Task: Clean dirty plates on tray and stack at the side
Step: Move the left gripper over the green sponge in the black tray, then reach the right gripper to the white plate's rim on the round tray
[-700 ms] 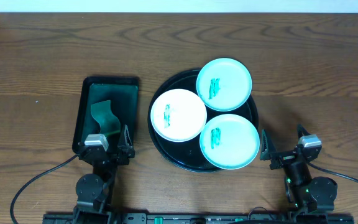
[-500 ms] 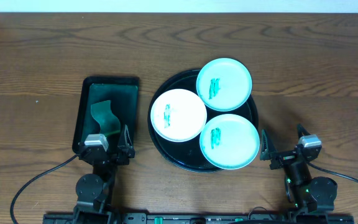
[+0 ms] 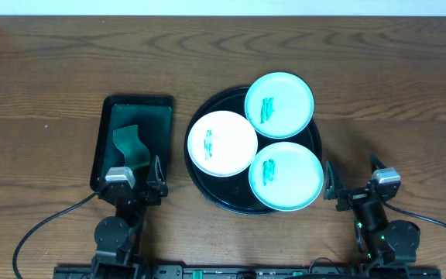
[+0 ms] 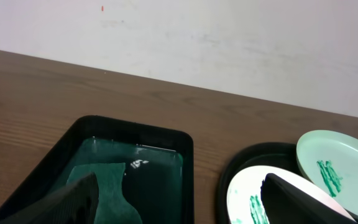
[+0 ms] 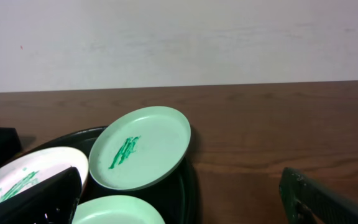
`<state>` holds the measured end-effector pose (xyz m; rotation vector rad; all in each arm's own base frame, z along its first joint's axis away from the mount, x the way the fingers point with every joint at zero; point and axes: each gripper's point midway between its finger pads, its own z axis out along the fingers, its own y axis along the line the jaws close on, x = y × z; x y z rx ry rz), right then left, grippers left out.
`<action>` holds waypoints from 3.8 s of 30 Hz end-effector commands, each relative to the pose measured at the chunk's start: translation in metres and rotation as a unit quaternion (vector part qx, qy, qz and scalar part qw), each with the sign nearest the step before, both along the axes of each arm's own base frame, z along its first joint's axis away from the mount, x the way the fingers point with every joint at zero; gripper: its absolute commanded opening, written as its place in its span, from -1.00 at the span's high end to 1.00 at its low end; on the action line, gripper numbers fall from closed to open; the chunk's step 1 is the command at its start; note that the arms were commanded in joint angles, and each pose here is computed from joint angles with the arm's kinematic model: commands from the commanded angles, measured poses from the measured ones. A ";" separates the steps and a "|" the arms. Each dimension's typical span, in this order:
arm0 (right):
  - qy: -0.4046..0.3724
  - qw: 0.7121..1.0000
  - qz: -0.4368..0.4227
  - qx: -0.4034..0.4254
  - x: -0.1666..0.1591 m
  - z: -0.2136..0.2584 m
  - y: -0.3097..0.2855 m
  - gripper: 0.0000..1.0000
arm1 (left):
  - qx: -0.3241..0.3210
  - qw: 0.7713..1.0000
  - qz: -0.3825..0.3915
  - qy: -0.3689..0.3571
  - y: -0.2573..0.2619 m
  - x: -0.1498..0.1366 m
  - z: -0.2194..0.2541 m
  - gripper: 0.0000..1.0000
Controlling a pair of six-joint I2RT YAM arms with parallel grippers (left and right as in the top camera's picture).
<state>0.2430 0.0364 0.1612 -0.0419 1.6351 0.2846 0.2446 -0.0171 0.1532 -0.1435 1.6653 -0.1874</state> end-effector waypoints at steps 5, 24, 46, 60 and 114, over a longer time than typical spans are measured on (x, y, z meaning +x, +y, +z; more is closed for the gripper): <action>-0.001 1.000 0.003 -0.007 0.000 -0.001 0.002 -0.98 | 0.004 1.000 0.008 0.027 0.003 -0.001 -0.016 -0.67; -0.001 1.000 0.003 -0.007 0.000 -0.001 0.002 -0.99 | -0.005 0.996 -0.076 0.042 -0.025 -0.007 0.000 -0.68; -0.001 1.000 0.003 -0.007 0.000 -0.001 0.002 -0.98 | 0.067 0.861 -0.021 0.503 -0.014 0.056 0.065 -0.67; -0.005 0.995 0.084 0.045 -0.009 0.009 0.029 -0.99 | 0.072 0.834 -0.020 0.546 -0.011 0.041 0.051 -0.67; 0.564 0.755 0.289 -0.171 0.089 -0.033 0.220 -0.99 | 0.069 0.844 -0.019 0.531 -0.013 0.049 0.054 -0.67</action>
